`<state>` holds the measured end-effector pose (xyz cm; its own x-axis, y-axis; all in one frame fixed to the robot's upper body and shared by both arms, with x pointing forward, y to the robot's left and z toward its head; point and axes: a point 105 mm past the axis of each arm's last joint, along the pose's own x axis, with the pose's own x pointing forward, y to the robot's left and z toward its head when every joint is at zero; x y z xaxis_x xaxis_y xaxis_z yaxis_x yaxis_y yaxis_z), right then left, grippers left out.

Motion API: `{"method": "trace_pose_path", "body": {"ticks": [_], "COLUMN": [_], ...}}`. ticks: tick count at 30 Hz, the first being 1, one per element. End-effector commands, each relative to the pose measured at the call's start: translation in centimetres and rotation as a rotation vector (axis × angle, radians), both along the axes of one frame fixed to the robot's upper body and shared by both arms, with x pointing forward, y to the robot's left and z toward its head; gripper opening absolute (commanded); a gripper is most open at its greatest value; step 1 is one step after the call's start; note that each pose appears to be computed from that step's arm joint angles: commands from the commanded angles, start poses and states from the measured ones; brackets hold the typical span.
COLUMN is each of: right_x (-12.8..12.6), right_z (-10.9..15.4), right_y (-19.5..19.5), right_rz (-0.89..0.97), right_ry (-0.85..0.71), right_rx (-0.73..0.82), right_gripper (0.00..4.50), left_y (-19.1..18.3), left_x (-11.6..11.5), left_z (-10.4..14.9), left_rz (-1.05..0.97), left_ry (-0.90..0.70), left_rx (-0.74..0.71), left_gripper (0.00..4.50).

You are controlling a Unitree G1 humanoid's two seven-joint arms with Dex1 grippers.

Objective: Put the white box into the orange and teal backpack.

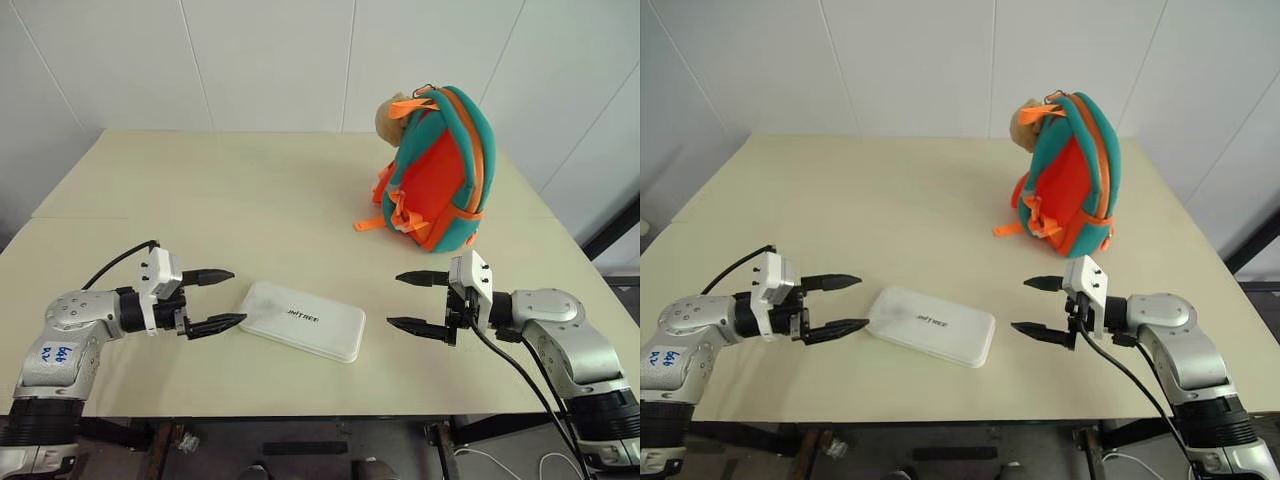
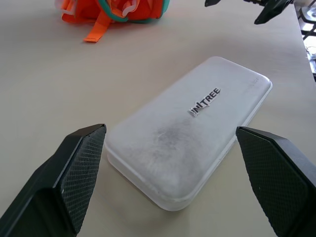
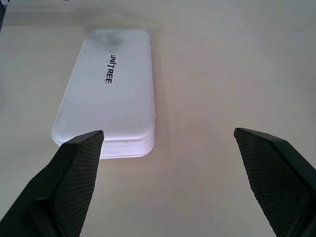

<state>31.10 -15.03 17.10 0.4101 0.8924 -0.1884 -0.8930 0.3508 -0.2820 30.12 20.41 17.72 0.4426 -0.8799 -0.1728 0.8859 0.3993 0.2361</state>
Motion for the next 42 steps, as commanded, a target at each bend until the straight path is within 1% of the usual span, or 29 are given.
{"method": "trace_pose_path", "body": {"ticks": [1, 8, 9, 11, 12, 15, 18, 20, 21, 22, 24, 26, 29, 35, 42], "right_x": [0.0, 0.4, 0.5, 0.3, 0.3, 0.1, 0.0, -0.3, -0.4, -0.7, -1.1, -1.2, -1.1, -1.0, -0.2], "right_z": [1.6, 0.7, 0.4, -0.3, -0.9, -2.1, -3.3, -4.1, -4.3, -4.9, -5.7, -6.2, -6.0, -5.6, -5.3], "right_y": [-0.2, 0.3, 0.3, 0.3, 0.2, 0.5, 0.9, 1.2, 1.2, 1.5, 2.1, 2.4, 3.1, 4.1, 3.3], "right_rz": [-0.008, -0.031, -0.037, -0.034, -0.038, -0.038, -0.038, -0.023, -0.017, -0.006, 0.003, 0.001, -0.003, -0.008, -0.038], "right_ry": [-0.052, -0.042, -0.041, -0.023, -0.017, -0.003, 0.012, 0.028, 0.030, 0.035, 0.039, 0.039, 0.033, 0.017, -0.003], "right_rx": [0.013, 0.022, 0.024, 0.020, 0.017, 0.018, 0.014, -0.001, -0.006, -0.019, -0.036, -0.050, -0.026, -0.004, -0.020], "right_gripper": [4.47, 4.47, 4.30, 3.87, 3.52, 2.47, 1.40, 0.69, 0.44, 0.04, 0.00, 0.00, 0.00, 0.00, 0.00], "left_y": [-0.3, 0.3, 0.6, 1.6, 2.1, 3.6, 4.5, 4.2, 4.0, 3.5, 2.9, 2.1, 1.2, -0.1, -1.6], "left_x": [0.2, 1.5, 1.7, 2.0, 2.3, 2.8, 3.2, 3.5, 3.6, 3.9, 4.1, 4.4, 4.7, 5.4, 4.9], "left_z": [1.3, 1.6, 1.6, 1.7, 1.6, 1.0, 0.2, -0.5, -0.8, -1.5, -2.4, -3.2, -4.0, -4.8, -5.2], "left_rz": [-0.028, 0.007, 0.017, 0.038, 0.057, 0.106, 0.147, 0.143, 0.137, 0.125, 0.107, 0.091, 0.069, 0.057, -0.004], "left_ry": [-0.043, -0.110, -0.126, -0.140, -0.150, -0.155, -0.149, -0.132, -0.127, -0.114, -0.095, -0.079, -0.070, -0.064, -0.046], "left_rx": [-0.004, 0.004, 0.014, 0.027, 0.045, 0.085, 0.091, 0.096, 0.099, 0.107, 0.121, 0.127, 0.137, 0.138, 0.116], "left_gripper": [4.50, 4.50, 4.50, 4.12, 3.89, 2.96, 2.00, 1.34, 1.10, 0.75, 0.06, 0.02, 0.02, 0.02, 0.02]}}
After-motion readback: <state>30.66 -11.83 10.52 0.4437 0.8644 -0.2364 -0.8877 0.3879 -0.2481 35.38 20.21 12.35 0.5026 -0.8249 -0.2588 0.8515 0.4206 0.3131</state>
